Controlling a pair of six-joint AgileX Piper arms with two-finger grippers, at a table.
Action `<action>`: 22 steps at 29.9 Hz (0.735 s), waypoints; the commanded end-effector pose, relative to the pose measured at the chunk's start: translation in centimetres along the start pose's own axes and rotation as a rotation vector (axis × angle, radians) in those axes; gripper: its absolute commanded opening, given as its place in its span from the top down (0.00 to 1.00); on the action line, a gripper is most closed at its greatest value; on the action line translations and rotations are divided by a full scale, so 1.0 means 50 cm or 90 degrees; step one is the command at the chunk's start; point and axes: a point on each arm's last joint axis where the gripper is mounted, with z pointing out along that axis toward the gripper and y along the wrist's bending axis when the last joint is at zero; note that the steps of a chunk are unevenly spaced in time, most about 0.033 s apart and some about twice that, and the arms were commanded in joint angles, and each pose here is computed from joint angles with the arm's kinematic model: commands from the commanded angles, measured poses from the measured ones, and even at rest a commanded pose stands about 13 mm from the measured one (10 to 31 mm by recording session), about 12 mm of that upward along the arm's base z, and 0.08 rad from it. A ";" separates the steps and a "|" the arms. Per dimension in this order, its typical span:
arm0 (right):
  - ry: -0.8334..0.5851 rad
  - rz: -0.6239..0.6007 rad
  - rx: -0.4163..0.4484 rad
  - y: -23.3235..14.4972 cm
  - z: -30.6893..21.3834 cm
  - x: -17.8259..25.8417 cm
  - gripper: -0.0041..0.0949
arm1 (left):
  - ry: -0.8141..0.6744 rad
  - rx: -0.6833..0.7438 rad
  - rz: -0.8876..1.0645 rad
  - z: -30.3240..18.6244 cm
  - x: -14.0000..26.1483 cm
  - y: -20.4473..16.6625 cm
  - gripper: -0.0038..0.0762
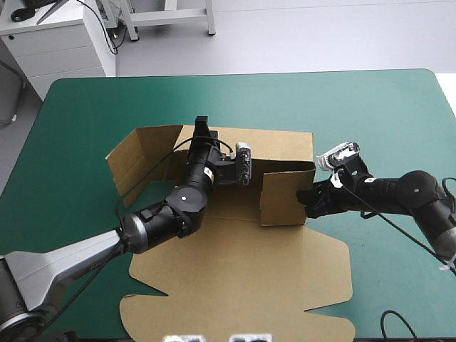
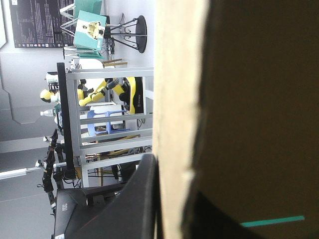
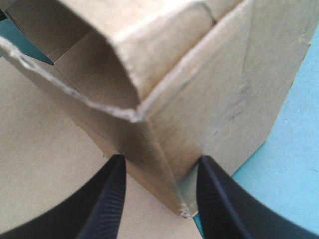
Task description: Fold the box
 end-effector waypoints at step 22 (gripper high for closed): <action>-0.111 -0.098 0.048 0.043 -0.098 -0.068 0.97 | -0.003 -0.044 -0.025 -0.021 0.003 0.043 0.96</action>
